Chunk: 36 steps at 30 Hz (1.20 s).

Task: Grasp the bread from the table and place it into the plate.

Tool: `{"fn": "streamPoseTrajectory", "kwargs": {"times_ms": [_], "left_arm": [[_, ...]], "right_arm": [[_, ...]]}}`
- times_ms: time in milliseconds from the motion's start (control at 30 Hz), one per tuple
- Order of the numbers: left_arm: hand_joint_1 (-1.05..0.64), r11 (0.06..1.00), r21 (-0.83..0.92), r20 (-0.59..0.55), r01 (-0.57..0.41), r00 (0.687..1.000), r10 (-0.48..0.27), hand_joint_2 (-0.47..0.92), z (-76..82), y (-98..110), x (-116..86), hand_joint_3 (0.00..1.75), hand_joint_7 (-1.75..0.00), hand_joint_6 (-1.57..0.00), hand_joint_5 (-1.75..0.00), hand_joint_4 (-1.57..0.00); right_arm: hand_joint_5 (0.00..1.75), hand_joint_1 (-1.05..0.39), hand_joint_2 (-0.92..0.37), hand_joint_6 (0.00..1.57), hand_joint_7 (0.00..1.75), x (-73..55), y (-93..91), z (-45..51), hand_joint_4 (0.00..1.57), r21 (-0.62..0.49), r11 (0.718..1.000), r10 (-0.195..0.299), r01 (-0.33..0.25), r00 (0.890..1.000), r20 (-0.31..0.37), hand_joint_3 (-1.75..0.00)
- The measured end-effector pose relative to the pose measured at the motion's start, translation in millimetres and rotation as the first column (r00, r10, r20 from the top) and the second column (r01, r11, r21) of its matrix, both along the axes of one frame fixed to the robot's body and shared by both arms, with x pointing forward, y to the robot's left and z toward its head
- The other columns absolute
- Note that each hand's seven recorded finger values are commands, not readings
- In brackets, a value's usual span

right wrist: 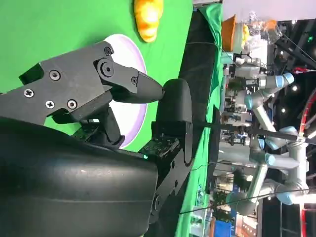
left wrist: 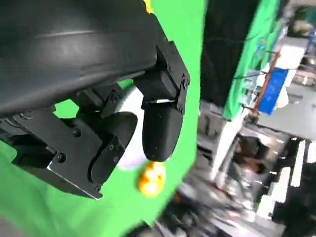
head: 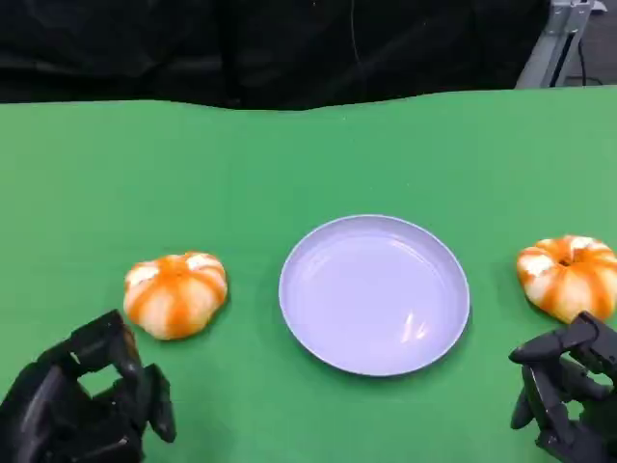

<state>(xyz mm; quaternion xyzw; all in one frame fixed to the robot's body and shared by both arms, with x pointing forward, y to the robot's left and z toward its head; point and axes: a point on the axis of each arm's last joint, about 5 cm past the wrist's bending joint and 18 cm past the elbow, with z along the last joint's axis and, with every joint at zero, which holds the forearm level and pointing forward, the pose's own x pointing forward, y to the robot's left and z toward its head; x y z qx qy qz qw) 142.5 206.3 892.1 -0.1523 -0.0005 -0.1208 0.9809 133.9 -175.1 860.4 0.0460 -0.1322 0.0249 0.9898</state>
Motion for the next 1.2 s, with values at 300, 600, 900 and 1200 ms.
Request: {"fn": "streamPoseTrajectory", "kwargs": {"times_ms": [300, 600, 900, 1200], "left_arm": [[-0.65, 0.88, 0.465, 0.343, -0.093, 0.936, -0.083, 0.92, 21.0, -7.4, 8.0, 0.31, -0.05, -0.61, -0.27, -0.47], [-0.75, 0.48, 0.796, 0.514, -0.369, 0.83, -0.216, 0.92, 47.9, -14.3, 31.7, 0.05, -0.01, -0.63, -0.12, -0.52], [-0.84, 0.101, 0.881, 0.462, -0.461, 0.799, -0.384, 0.91, 46.2, -20.2, 69.2, 0.01, 0.0, -0.52, -0.03, -0.44], [-0.97, -0.077, 0.947, 0.255, -0.313, 0.873, -0.415, 0.92, 40.6, -27.1, 88.4, 0.01, 0.0, -0.46, 0.0, -0.4]], "right_arm": [[1.63, -0.15, -0.74, 0.81, 1.39, 3.2, -0.7, 0.9, 0.89, -0.005, 1.0, 0.001, -0.001, 1.0, 0.008, -0.81], [1.63, -0.17, -0.72, 0.8, 1.4, 5.2, -0.9, -0.1, 0.87, -0.019, 1.0, 0.001, -0.001, 1.0, 0.004, -0.85], [1.65, -0.16, -0.73, 0.8, 1.41, 2.2, -0.8, 0.1, 0.88, -0.019, 1.0, -0.002, 0.002, 1.0, 0.001, -0.82], [1.64, -0.15, -0.73, 0.8, 1.4, 1.0, -0.2, 0.4, 0.89, -0.014, 1.0, -0.01, 0.009, 1.0, -0.011, -0.83]]}}
